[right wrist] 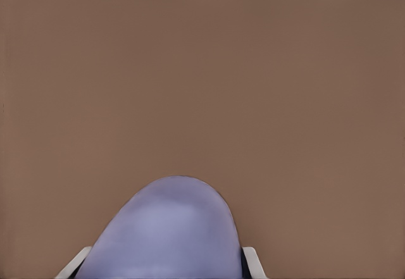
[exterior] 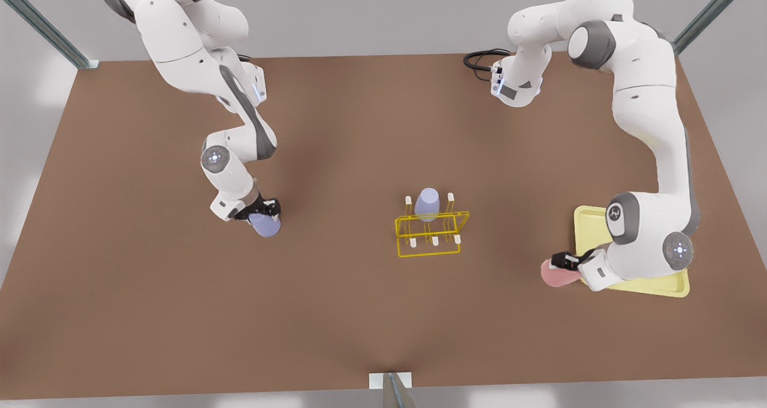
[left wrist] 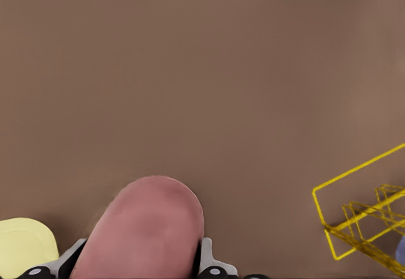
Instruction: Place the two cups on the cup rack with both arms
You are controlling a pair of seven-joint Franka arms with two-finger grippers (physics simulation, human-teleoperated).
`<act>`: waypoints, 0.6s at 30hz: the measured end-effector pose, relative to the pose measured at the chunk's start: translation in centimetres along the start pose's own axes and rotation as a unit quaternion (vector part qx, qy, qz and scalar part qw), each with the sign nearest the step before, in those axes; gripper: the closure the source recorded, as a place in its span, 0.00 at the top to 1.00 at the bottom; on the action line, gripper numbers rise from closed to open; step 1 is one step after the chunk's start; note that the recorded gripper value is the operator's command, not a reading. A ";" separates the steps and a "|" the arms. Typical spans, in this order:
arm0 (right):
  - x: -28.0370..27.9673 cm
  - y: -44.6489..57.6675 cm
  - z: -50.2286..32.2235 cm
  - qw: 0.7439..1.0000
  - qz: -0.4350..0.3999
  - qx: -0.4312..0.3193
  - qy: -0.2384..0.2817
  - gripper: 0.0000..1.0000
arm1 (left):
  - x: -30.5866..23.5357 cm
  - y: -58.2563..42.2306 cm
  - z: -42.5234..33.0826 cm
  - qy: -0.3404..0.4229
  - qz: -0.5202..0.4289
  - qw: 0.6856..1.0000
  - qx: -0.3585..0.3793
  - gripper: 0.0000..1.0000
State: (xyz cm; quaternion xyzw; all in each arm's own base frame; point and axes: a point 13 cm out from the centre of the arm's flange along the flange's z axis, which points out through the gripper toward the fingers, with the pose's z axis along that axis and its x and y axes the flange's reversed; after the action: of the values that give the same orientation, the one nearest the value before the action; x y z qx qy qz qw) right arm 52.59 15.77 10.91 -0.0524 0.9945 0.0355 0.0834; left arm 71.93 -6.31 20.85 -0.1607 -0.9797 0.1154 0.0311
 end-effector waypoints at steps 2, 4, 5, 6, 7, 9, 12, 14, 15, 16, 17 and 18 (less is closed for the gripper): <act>-2.1 2.2 -1.8 1.000 -0.013 -0.009 -0.022 0.81 | -0.7 -5.3 0.3 0.007 0.007 1.000 0.025 0.82; -3.6 4.4 -2.8 0.999 -0.020 -0.020 -0.036 0.81 | -0.9 -9.0 0.6 0.017 0.005 0.999 0.034 0.82; -4.5 5.9 -3.2 0.998 -0.024 -0.028 -0.042 0.81 | -1.0 -10.5 0.9 0.021 0.002 0.999 0.035 0.82; -5.3 7.4 -3.4 0.998 -0.026 -0.036 -0.048 0.81 | -1.1 -12.3 1.1 0.024 0.000 0.999 0.036 0.82; -6.4 9.4 -3.8 0.997 -0.026 -0.048 -0.054 0.81 | -1.4 -14.1 1.3 0.026 -0.002 0.999 0.037 0.82; -10.3 13.8 -6.0 0.994 -0.023 -0.077 -0.071 0.81 | -1.6 -17.6 1.6 0.029 -0.009 0.999 0.036 0.82; -16.1 17.4 -9.4 0.991 -0.005 -0.105 -0.081 0.81 | -1.6 -21.4 2.1 0.037 -0.027 0.998 0.036 0.82; -19.0 18.9 -10.4 0.990 0.008 -0.119 -0.075 0.81 | -1.4 -24.0 2.6 0.042 -0.037 0.998 0.038 0.82; -20.4 19.5 -10.6 0.990 0.015 -0.125 -0.071 0.81 | -1.3 -24.8 2.9 0.045 -0.044 0.997 0.037 0.82; -21.3 20.3 -10.6 0.989 0.021 -0.132 -0.063 0.81 | -1.2 -25.3 3.2 0.047 -0.052 0.997 0.036 0.82; -21.7 21.6 -10.3 0.988 0.025 -0.140 -0.054 0.81 | -1.1 -25.3 3.4 0.049 -0.061 0.996 0.032 0.82; -22.0 22.9 -10.1 0.987 0.029 -0.150 -0.044 0.81 | -1.1 -25.1 3.6 0.050 -0.071 0.996 0.028 0.82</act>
State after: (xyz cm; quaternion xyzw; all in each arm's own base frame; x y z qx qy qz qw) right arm 70.04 39.82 25.95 -0.0343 0.9743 0.1888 0.1177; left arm 64.88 -30.58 23.28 -0.0953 -0.9823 0.1320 0.0924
